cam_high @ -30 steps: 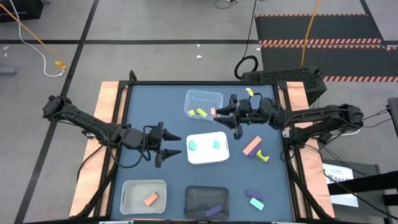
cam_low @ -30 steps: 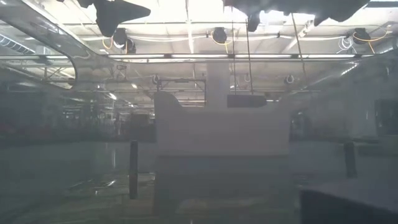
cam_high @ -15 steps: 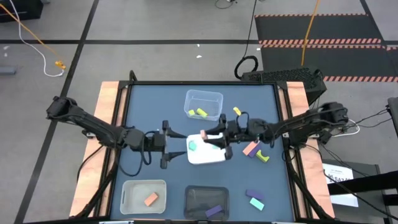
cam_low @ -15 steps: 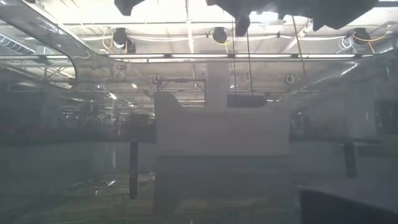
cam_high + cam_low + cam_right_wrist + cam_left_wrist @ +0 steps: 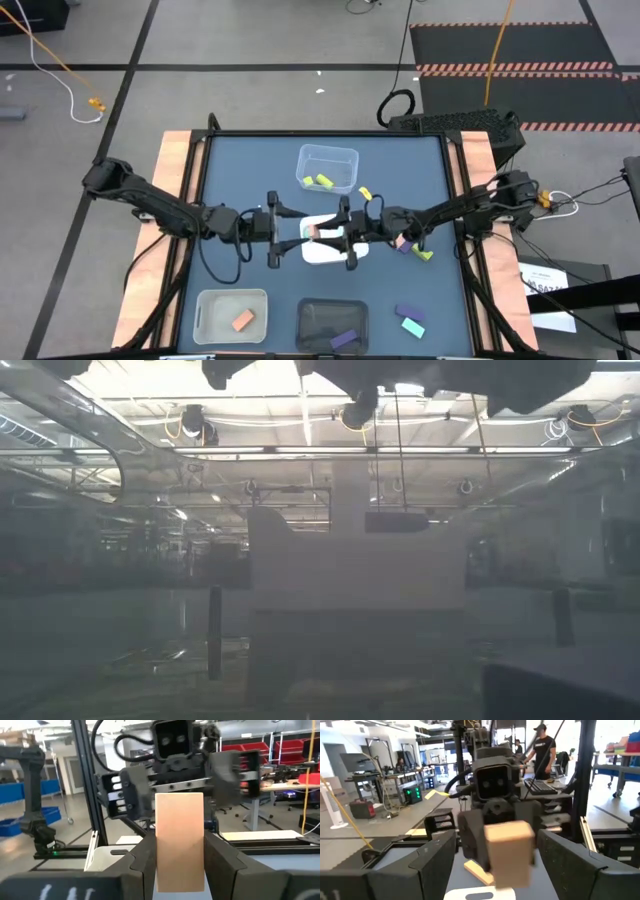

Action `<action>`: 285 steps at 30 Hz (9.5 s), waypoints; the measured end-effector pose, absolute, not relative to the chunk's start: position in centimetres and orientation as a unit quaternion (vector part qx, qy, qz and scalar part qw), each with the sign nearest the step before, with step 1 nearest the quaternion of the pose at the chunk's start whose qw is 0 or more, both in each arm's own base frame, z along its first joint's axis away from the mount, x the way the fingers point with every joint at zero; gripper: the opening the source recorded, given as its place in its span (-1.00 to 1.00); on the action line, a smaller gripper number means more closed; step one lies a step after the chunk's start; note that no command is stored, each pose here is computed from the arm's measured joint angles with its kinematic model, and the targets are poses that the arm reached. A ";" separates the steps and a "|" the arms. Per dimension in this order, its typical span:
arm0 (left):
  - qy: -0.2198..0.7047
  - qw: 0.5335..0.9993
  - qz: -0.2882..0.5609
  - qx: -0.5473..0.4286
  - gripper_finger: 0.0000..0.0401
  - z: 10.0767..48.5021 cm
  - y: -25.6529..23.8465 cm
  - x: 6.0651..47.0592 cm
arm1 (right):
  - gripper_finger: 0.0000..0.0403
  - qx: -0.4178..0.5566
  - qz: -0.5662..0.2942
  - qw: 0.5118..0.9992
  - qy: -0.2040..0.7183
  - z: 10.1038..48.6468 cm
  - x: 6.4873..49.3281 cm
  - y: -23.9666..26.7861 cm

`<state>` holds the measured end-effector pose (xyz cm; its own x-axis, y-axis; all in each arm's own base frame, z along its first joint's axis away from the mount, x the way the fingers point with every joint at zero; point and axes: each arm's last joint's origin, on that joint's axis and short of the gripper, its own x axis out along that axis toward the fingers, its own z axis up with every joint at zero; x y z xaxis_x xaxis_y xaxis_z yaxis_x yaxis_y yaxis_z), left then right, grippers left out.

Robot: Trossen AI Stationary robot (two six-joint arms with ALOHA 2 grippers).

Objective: Sort & place blocks by color
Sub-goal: Put the top brown block into the light gray bin, then put the green block into the transparent bin, then put the top violet block into the black bin

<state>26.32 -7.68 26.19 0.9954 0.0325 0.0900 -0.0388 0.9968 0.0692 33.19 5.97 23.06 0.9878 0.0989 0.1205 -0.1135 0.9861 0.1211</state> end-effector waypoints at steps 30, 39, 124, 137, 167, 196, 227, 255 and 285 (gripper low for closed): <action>-0.041 0.999 0.001 0.009 -0.35 26.1 -8.5 26.1 | 0.31 0.020 0.053 0.998 0.019 23.6 34.2 6.2; -0.060 0.997 -0.037 -0.011 -0.35 26.5 -10.4 25.4 | 0.51 0.076 -0.006 0.985 0.153 26.2 29.8 5.6; 0.310 0.820 -0.127 -0.463 0.60 23.4 -13.6 20.8 | 0.01 0.270 -0.327 0.540 0.727 15.2 17.7 6.4; 0.306 0.827 -0.125 -0.455 0.60 23.4 -13.6 20.8 | -0.81 0.284 -0.277 0.577 0.714 13.8 17.6 6.3; 0.180 0.947 -0.003 -0.266 0.60 23.8 -10.7 22.4 | -0.81 0.052 -0.074 0.992 0.090 26.2 23.8 5.9; 0.088 0.974 0.021 -0.206 0.60 25.4 -8.2 23.9 | -0.81 0.127 -0.257 0.953 0.100 20.8 28.2 -7.7; 0.103 0.975 0.023 -0.194 0.60 25.1 -8.2 23.8 | 0.04 0.189 -0.184 0.947 0.185 21.0 25.6 -9.8; 0.126 0.976 0.027 -0.174 0.60 24.6 -8.1 23.7 | 0.07 0.152 -0.041 0.781 0.605 19.0 17.6 3.0; 0.129 0.976 0.027 -0.171 0.60 24.6 -8.2 23.7 | 0.07 0.268 -0.045 0.704 0.656 16.6 19.2 4.0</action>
<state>23.68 -8.16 24.56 0.9653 0.0086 -0.2610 -0.0966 0.9403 -0.3262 19.16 3.99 16.59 0.1340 0.2893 -0.9478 0.4151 0.8521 0.3188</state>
